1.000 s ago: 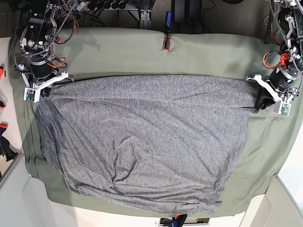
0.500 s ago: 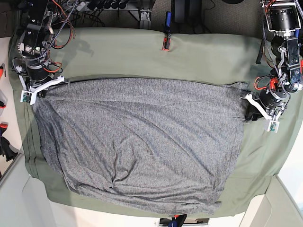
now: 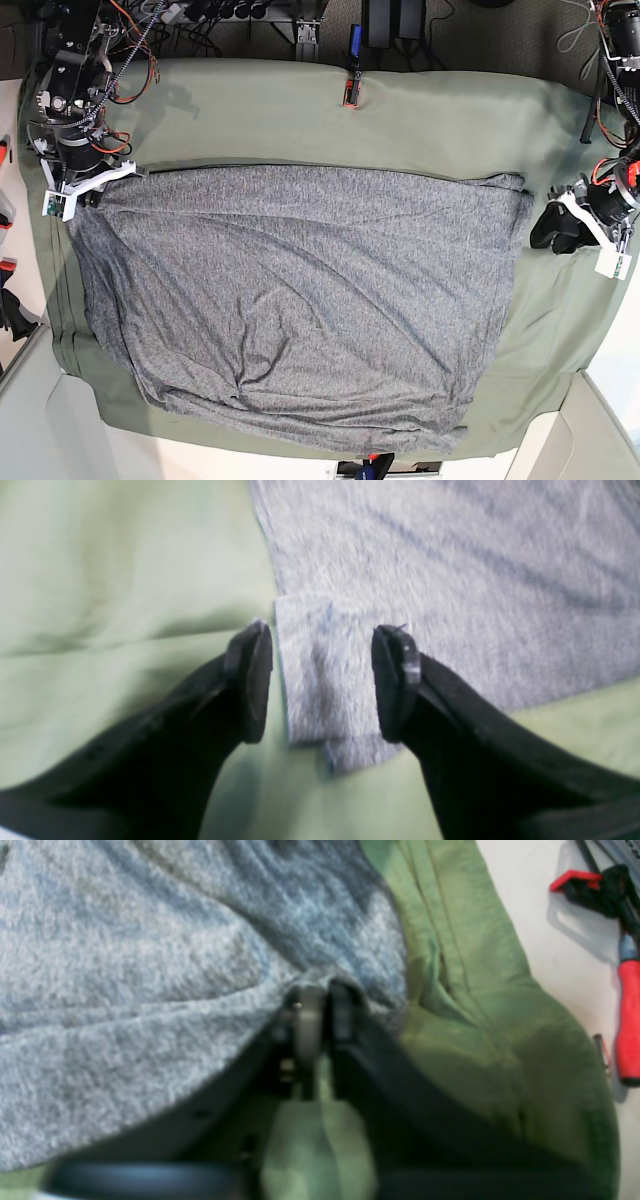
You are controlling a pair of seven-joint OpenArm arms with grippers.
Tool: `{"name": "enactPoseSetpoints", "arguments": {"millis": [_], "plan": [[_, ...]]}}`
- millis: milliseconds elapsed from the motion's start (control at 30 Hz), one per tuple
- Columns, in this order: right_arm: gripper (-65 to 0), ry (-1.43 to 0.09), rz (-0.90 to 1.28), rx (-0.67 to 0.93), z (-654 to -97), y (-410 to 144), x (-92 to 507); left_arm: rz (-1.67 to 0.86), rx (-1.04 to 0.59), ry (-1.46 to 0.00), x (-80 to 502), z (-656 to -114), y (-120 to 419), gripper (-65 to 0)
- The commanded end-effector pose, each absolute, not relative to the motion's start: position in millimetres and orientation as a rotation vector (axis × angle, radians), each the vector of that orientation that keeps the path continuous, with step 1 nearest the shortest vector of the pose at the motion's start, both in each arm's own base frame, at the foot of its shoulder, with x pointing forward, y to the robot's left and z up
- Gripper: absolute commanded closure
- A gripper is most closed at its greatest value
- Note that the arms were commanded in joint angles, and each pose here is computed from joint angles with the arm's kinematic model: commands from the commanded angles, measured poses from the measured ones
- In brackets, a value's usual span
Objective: Fold the T-shirt properly
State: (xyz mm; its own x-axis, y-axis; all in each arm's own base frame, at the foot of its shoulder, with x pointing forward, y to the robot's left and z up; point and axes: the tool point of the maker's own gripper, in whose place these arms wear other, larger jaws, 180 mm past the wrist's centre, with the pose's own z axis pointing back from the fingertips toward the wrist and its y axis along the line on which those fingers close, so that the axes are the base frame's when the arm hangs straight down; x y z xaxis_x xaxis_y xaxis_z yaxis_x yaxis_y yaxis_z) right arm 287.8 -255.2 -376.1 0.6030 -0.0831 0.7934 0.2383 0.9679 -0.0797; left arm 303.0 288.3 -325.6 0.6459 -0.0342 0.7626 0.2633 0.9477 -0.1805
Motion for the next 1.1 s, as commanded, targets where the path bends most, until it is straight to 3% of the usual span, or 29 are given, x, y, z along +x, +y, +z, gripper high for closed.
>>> {"name": "enactPoseSetpoints", "arguments": {"millis": [0, 167, 333, 500, 733, 1067], "plan": [[-11.7, -0.954, -0.186, -0.198, -363, -260, 296, -0.233, -0.292, -0.876, 299, -316, 282, -34.4], [-13.2, -0.967, -0.214, -0.145, -363, -254, 297, -0.326, -0.318, -0.880, 268, -319, 258, -34.4], [-13.8, -0.964, -0.215, -0.144, -363, -254, 297, -0.351, -0.235, -0.878, 257, -337, 257, -34.4], [-28.4, -0.967, -0.222, -0.131, -363, -252, 298, -0.250, -0.229, -0.878, 259, -351, 256, -34.4], [-28.9, -0.966, -0.222, -0.131, -363, -252, 297, -0.049, -0.177, -0.813, 263, -382, 293, -34.4], [-28.9, -0.958, -0.244, -0.140, -364, -255, 296, 0.015, -0.264, -0.811, 260, -394, 268, -34.4]]}}
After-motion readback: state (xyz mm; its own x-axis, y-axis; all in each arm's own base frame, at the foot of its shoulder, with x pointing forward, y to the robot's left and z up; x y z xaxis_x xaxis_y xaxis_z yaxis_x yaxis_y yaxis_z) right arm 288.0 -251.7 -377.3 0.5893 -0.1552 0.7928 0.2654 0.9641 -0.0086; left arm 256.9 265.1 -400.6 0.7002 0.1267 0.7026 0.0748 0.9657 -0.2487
